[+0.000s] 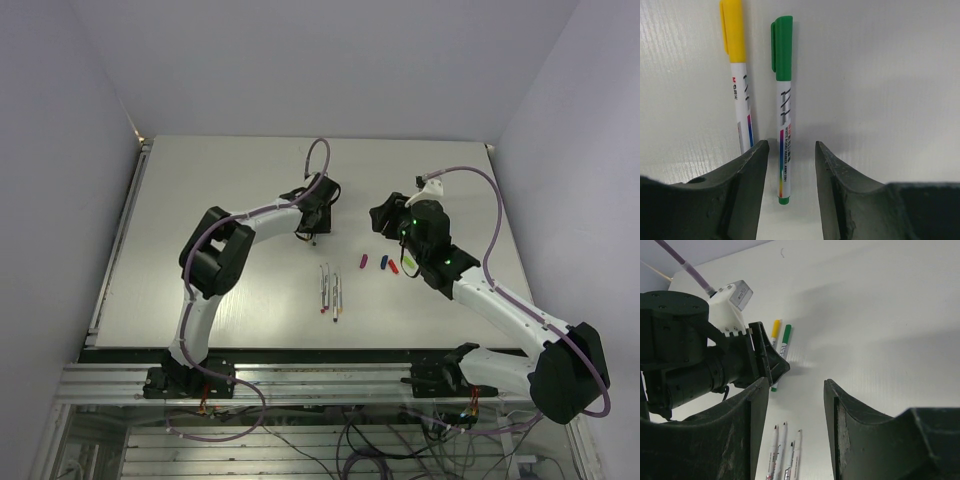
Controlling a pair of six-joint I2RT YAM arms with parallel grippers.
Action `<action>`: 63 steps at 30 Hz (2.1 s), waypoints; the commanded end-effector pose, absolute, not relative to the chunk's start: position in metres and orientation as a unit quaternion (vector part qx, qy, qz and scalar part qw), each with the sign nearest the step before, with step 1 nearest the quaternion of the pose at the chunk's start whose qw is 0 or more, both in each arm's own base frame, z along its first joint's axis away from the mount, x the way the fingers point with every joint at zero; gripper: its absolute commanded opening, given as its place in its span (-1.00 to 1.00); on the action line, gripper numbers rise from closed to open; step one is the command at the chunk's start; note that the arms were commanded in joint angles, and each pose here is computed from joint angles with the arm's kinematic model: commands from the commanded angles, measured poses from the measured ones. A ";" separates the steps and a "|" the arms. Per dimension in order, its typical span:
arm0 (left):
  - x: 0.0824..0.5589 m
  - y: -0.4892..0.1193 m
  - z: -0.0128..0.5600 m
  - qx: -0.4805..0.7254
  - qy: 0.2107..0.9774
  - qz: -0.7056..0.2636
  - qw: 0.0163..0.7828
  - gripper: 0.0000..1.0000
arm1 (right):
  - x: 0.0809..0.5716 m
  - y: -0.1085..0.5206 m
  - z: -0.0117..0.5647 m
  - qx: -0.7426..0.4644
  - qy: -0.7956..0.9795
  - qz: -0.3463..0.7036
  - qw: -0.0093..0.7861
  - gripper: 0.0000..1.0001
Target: Insert the pens into the pen caps
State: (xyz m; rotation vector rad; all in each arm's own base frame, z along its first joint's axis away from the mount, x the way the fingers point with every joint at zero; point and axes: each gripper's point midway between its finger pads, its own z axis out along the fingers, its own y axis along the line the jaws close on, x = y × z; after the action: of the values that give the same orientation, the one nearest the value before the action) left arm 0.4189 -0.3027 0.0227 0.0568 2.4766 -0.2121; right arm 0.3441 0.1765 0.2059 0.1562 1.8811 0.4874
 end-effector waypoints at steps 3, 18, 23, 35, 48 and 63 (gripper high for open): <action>0.429 -0.312 0.080 0.023 0.925 -0.120 0.360 0.07 | 0.346 0.169 0.206 0.082 0.795 0.191 0.570 -0.01; 0.336 -0.300 0.097 0.072 0.924 -0.148 0.344 0.06 | 0.348 0.148 0.180 0.097 0.822 0.118 0.548 0.03; 0.291 -0.297 0.087 0.106 0.934 -0.143 0.311 0.06 | 0.343 0.142 0.165 0.099 0.831 0.103 0.538 0.01; 0.238 -0.304 0.065 0.158 0.944 -0.129 0.258 0.00 | 0.335 0.136 0.147 0.111 0.839 0.092 0.524 -0.04; 0.231 -0.302 0.037 0.168 0.952 -0.089 0.239 -0.17 | 0.333 0.135 0.143 0.113 0.842 0.092 0.520 -0.07; 0.228 -0.302 0.020 0.172 0.956 -0.084 0.222 -0.20 | 0.332 0.135 0.141 0.114 0.843 0.092 0.517 -0.08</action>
State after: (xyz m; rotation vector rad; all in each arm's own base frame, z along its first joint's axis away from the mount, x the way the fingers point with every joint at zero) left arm 0.2302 -0.3009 0.0251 0.4678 2.6327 -0.2332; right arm 0.3337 0.1372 0.1426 0.2594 2.0257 0.2309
